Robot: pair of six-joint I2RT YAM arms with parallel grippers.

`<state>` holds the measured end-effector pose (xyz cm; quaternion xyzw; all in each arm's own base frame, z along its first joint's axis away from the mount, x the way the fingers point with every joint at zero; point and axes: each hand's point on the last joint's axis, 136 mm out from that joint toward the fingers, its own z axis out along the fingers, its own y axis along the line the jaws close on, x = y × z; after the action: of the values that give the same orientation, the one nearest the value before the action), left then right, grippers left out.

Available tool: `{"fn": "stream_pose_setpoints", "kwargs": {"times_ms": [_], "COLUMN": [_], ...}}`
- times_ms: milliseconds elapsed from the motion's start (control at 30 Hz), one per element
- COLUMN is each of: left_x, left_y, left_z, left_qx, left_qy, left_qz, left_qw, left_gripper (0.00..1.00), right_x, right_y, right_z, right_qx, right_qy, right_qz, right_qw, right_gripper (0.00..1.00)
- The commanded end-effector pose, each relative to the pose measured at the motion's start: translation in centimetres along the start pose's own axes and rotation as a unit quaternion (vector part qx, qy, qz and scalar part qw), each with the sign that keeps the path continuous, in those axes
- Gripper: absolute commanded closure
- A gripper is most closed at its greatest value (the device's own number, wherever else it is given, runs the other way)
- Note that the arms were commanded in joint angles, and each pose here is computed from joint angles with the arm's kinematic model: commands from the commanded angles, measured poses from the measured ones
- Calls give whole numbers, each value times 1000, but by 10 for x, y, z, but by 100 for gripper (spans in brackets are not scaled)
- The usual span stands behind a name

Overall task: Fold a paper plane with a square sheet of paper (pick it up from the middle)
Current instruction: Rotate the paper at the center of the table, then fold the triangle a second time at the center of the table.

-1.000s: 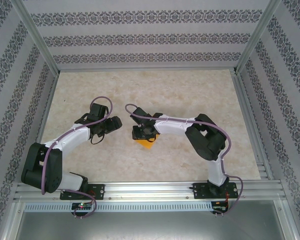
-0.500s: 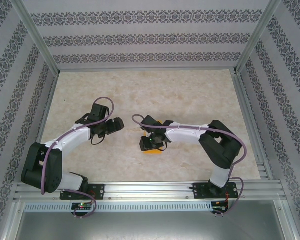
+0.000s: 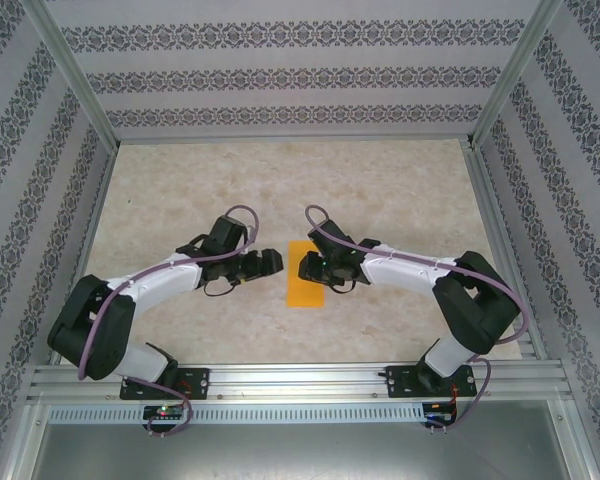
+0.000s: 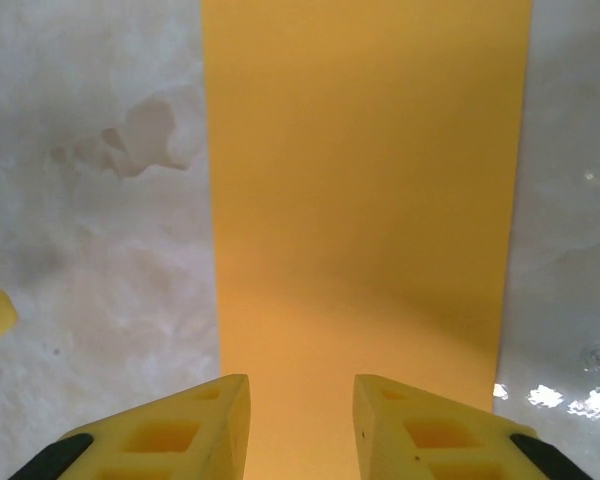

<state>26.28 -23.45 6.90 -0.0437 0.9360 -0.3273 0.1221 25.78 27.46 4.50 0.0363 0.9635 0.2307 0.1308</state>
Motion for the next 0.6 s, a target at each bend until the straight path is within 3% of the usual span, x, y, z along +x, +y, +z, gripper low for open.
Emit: {"fn": "stream_pose_setpoints", "kwargs": {"times_ms": [0, 233, 567], "left_x": [8, 33, 47], "left_y": [-17, -22, -35], "left_z": [11, 25, 39], "left_qx": [25, 12, 51], "left_qy": [18, 68, 98], "left_qz": [0, 0, -34], "left_qw": [1000, 998, 993], "left_gripper": [12, 14, 19], "right_x": [1, 8, 12], "right_y": [-8, -22, -32], "right_z": [12, 19, 24], "right_qx": [-5, -13, -66], "right_qy": [0, 10, 14], "right_qz": [39, 65, 113], "right_qw": [999, 998, 991], "right_gripper": [67, 67, 68]}}
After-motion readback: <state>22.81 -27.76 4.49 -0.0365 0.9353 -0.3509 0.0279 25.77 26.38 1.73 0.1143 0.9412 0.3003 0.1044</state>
